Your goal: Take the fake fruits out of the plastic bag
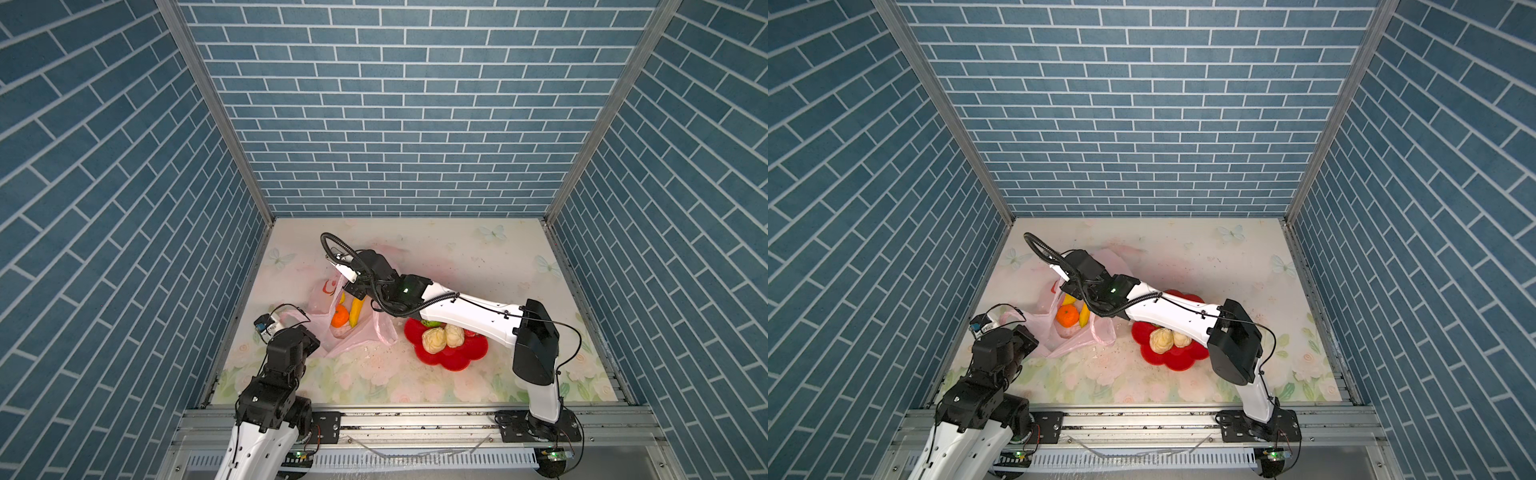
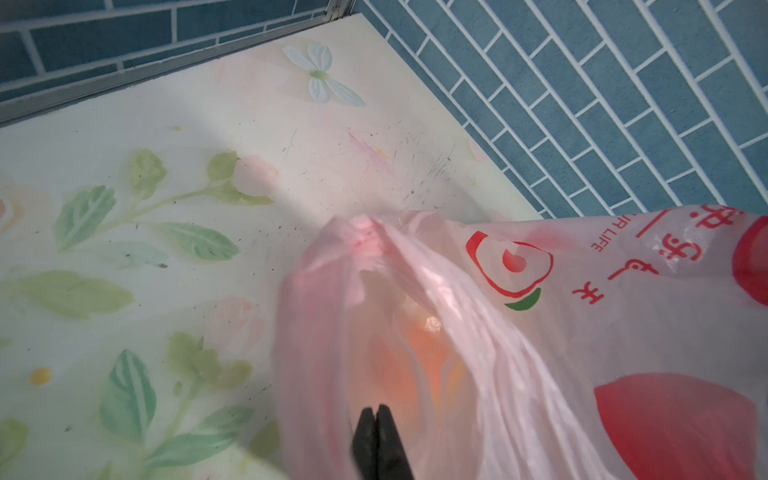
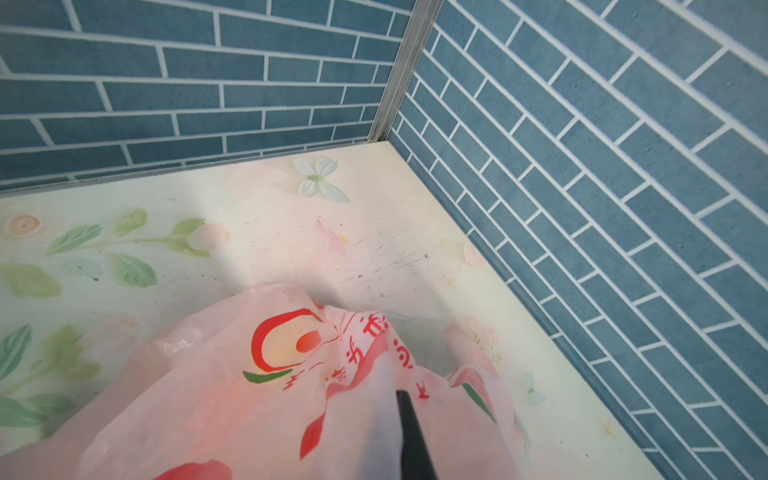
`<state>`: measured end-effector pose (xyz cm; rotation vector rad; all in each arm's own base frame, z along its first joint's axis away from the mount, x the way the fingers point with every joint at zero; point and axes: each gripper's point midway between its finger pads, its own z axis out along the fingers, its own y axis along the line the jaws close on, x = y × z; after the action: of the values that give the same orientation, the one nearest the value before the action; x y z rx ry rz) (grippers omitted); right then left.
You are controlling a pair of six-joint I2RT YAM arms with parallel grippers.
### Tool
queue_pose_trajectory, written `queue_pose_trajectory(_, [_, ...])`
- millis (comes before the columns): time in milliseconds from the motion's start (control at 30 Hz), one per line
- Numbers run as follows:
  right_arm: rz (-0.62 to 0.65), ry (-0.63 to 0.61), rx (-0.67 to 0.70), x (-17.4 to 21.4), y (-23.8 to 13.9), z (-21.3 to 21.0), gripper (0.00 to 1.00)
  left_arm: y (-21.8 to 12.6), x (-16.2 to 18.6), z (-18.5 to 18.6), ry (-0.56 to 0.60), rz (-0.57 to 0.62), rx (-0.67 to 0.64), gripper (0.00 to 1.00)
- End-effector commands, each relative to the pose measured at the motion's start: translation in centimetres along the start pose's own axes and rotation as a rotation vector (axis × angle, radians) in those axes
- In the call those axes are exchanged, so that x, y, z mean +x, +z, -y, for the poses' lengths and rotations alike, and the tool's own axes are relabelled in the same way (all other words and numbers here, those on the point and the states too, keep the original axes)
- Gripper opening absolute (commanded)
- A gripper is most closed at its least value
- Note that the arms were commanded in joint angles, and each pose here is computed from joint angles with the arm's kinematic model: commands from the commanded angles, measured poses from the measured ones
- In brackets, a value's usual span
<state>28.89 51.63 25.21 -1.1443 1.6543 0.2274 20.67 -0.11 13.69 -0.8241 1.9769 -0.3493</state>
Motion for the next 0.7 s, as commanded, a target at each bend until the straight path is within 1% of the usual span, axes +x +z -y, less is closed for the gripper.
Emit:
queue_pose_trajectory(0, [-0.087,0.048,-0.011,3.0,0.5,-0.3,0.04,-1.0,0.3,-1.0,0.009,-0.023,-0.037,0.06])
queue_pose_trajectory(33, [-0.099,0.058,-0.017,3.4,0.5,-0.3,0.07,-1.2,0.3,-1.0,0.008,-0.023,-0.035,0.06])
queue_pose_trajectory(133, [-0.139,0.086,-0.033,4.6,0.1,-0.2,0.21,-1.8,-0.2,-0.5,0.006,-0.017,-0.018,0.06])
queue_pose_trajectory(233, [-0.171,0.11,-0.053,5.3,-0.5,-0.3,0.39,-2.4,-0.8,0.1,0.001,-0.014,-0.004,0.06])
queue_pose_trajectory(300, [-0.193,0.123,-0.076,5.6,-1.2,-0.5,0.48,-2.8,-1.2,0.7,0.003,-0.018,0.007,0.06])
queue_pose_trajectory(367, [-0.211,0.138,-0.092,5.8,-1.9,-0.6,0.53,-3.0,-1.6,1.4,0.003,-0.024,0.022,0.06])
queue_pose_trajectory(433, [-0.221,0.154,-0.102,5.8,-2.9,-0.5,0.55,-3.1,-1.9,2.0,0.003,-0.029,0.036,0.06])
queue_pose_trajectory(667, [-0.247,0.247,-0.153,5.9,-8.1,-0.2,0.59,-3.5,-2.8,3.7,0.012,-0.032,0.075,0.06])
